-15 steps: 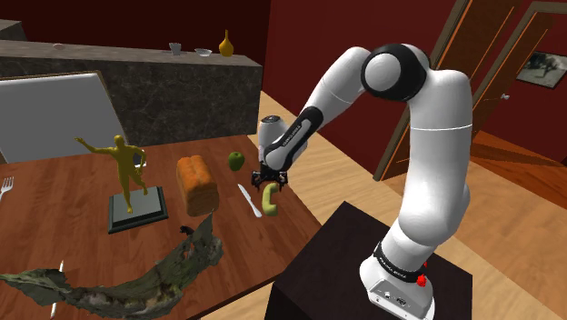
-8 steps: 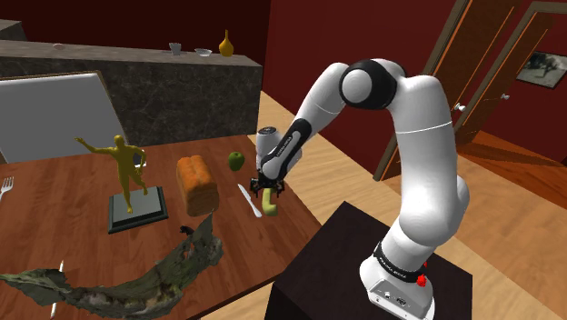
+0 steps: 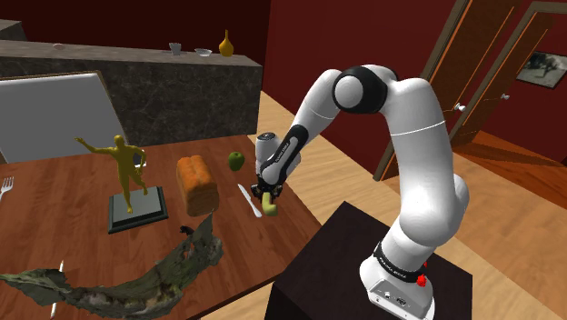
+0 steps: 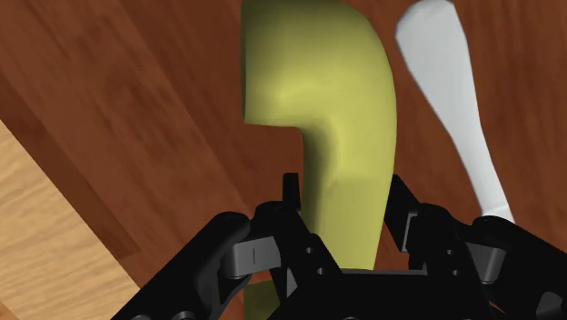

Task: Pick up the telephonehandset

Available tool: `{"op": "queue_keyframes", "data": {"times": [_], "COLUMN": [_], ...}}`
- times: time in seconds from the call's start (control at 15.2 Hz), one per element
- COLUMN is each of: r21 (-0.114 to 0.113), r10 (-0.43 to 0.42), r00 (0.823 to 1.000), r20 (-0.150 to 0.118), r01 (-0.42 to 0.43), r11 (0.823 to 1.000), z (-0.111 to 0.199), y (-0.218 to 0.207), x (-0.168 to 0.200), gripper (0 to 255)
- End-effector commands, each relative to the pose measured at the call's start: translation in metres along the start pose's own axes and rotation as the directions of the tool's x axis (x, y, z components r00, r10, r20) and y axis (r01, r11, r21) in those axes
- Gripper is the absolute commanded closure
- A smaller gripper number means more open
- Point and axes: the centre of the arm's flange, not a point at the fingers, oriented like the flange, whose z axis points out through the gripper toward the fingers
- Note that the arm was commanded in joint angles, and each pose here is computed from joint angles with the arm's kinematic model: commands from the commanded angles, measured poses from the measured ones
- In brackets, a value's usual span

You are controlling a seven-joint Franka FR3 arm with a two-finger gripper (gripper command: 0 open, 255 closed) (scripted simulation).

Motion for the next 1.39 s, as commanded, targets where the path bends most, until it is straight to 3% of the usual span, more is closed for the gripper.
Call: {"op": "queue_keyframes", "data": {"times": [0.0, 0.4, 1.32], "r21": [0.000, 0.000, 0.000], "r10": [0.000, 0.000, 0.000], "r00": [1.000, 1.000, 1.000], "r20": [0.000, 0.000, 0.000], "r01": [0.000, 0.000, 0.000], "r11": [1.000, 1.000, 1.000], "z": [0.000, 0.000, -0.073], "y": [0.000, 0.000, 0.008], "x": [0.000, 0.000, 0.002], "gripper": [255, 255, 255]}}
